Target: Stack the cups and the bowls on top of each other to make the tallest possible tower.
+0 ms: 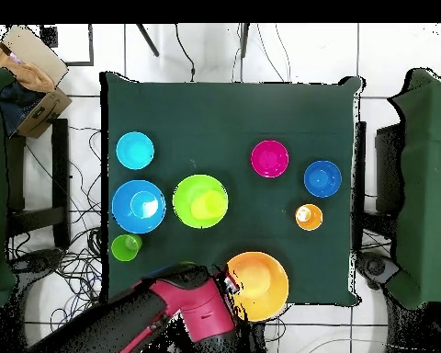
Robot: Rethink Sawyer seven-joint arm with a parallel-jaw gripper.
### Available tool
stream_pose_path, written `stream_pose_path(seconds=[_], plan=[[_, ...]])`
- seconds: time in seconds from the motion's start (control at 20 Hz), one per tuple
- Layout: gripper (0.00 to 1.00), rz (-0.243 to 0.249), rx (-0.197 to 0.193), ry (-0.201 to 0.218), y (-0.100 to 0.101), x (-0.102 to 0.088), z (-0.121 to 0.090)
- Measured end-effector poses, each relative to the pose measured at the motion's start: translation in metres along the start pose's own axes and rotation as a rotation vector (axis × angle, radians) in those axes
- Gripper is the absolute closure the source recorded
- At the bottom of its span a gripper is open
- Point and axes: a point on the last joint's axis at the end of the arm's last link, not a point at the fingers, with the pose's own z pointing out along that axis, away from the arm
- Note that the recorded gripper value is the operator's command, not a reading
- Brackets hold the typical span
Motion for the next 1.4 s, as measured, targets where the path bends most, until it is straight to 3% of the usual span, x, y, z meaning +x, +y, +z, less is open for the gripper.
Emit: stream_pose_path(seconds=[0.1,0.35,0.65,1.05,1.2,1.4], plan=[[0.0,0.025,-0.036,-0.017,0.002,0.001,0.0],[0.0,0.141,-0.208,-0.102,0.014,0.005,0.002],[0.0,0.212,-0.326,-0.174,0.025,0.003,-0.002],[0.0,0.26,-0.355,-0.238,0.039,-0.011,-0.003],[0.0,0.307,-0.345,-0.263,0.036,-0.015,0.001],[0.0,0.335,-0.335,-0.27,0.027,-0.011,0.001]])
